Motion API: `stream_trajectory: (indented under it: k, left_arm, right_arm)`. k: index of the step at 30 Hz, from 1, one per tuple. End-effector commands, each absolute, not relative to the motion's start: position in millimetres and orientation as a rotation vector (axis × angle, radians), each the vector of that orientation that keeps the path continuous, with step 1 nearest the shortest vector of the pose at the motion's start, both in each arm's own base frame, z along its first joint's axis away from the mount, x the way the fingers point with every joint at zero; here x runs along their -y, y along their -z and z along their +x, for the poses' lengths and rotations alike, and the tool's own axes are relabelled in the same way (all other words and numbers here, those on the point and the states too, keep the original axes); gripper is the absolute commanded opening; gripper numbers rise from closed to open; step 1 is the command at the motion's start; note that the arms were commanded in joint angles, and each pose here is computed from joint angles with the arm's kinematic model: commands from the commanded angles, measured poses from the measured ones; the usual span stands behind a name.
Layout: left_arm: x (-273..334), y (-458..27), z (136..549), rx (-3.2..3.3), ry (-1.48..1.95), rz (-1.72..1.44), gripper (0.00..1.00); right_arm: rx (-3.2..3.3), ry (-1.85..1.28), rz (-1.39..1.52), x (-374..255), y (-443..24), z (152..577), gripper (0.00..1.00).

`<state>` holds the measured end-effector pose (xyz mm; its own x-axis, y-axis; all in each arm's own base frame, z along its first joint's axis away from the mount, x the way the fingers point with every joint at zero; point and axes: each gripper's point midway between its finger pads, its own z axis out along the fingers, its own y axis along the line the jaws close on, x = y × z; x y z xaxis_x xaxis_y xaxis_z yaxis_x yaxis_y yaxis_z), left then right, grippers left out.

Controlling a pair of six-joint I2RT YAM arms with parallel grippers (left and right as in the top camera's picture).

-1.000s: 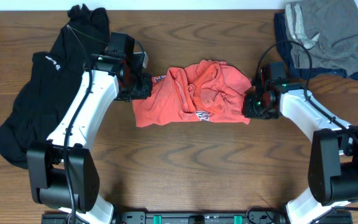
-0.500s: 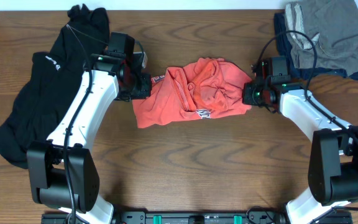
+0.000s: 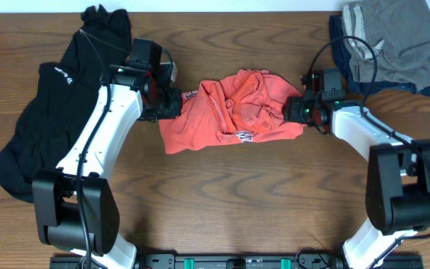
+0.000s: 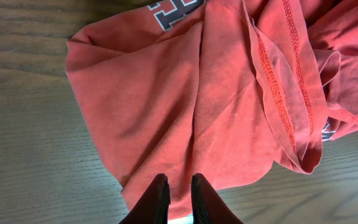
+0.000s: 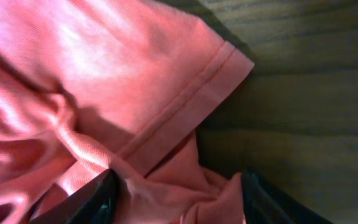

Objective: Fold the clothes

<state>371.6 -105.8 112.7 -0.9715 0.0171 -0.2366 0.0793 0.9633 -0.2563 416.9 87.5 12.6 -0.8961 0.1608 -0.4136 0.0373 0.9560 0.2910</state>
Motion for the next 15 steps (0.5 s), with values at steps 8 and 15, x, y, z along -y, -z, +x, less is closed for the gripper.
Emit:
stream_trajectory:
  k: [8,15]
  left_arm:
    - [97,-116,377,-2.865,0.322,0.067,0.16]
    - [95,-115,377,-2.868,0.306,0.065,0.16]
  right_arm:
    - [-2.677,-0.445,0.04,-113,8,417,0.71]
    - [-2.711,-0.532,-0.031,-143,14,404,0.32]
